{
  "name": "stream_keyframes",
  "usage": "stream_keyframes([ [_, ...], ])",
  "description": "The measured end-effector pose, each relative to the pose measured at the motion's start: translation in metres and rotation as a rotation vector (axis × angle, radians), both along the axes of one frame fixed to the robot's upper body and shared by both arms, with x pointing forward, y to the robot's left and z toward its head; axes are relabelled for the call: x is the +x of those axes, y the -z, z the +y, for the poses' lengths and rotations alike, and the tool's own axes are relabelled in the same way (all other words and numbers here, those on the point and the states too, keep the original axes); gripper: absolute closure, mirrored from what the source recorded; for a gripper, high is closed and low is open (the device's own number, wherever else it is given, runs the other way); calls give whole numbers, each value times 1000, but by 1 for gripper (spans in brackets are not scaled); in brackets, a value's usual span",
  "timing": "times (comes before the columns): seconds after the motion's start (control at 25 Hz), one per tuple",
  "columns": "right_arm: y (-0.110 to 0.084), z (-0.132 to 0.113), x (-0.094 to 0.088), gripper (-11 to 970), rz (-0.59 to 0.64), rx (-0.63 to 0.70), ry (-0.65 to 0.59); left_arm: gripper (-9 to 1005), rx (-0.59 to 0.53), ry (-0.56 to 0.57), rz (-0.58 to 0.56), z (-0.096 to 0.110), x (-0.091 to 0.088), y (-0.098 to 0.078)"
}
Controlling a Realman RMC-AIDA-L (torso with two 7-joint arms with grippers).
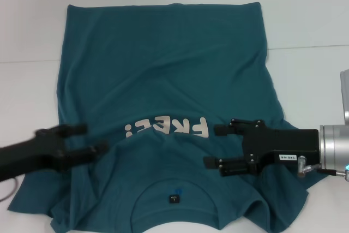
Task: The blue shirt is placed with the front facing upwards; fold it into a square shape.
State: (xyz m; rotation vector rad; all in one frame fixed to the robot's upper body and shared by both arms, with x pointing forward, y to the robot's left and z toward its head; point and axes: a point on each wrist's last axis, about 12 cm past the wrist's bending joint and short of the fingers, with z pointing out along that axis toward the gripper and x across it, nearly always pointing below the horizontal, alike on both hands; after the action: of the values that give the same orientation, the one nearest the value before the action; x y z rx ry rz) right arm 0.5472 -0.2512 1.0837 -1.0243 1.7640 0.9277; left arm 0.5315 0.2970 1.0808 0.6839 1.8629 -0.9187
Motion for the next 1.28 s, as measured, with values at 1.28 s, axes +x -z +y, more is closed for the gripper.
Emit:
stream_keyframes([
  [1.28, -9, 2, 20, 38, -23, -32, 49, 123, 255, -395, 363, 54, 5, 10],
])
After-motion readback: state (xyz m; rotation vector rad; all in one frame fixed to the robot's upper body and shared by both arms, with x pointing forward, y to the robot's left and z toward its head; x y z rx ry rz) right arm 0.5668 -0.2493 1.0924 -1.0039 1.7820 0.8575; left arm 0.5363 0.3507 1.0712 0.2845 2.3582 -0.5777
